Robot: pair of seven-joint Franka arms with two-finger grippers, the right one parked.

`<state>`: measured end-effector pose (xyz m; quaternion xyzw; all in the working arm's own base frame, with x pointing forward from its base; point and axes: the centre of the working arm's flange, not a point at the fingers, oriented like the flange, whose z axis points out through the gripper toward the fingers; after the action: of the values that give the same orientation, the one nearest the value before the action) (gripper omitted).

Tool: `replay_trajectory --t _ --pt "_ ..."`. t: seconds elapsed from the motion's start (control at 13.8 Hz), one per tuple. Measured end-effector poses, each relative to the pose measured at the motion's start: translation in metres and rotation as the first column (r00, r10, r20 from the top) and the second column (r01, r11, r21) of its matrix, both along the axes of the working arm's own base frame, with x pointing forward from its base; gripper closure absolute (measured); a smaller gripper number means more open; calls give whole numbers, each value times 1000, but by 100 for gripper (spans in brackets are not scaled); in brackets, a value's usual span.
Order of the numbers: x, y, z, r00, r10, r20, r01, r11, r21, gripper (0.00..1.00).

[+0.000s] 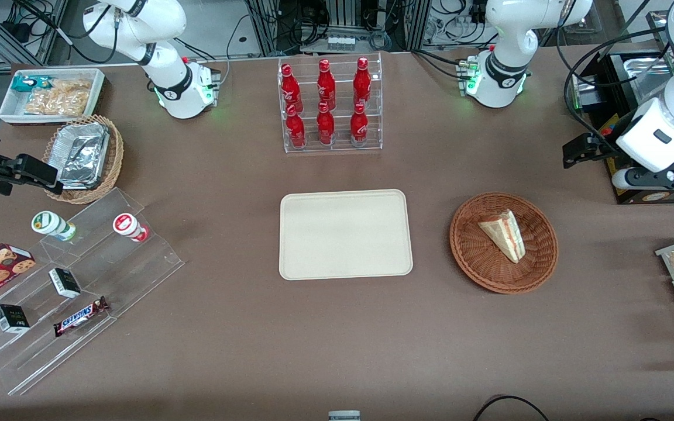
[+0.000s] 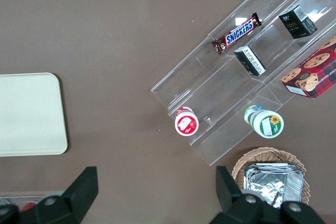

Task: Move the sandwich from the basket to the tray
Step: 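Move the left gripper over the wicker basket holding the sandwich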

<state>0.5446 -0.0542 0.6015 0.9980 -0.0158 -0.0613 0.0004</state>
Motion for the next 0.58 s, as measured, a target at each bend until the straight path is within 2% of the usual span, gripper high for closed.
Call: replay_trajectory --t 0.14,0.36,0.58 --pt "1 1 -2 1000 1 1 -1 1000 0 0" --pt "1 1 -39 998 0 -58 0 1000 4 0" --pt "7 -3 -105 997 -7 -77 7 1000 3 0"
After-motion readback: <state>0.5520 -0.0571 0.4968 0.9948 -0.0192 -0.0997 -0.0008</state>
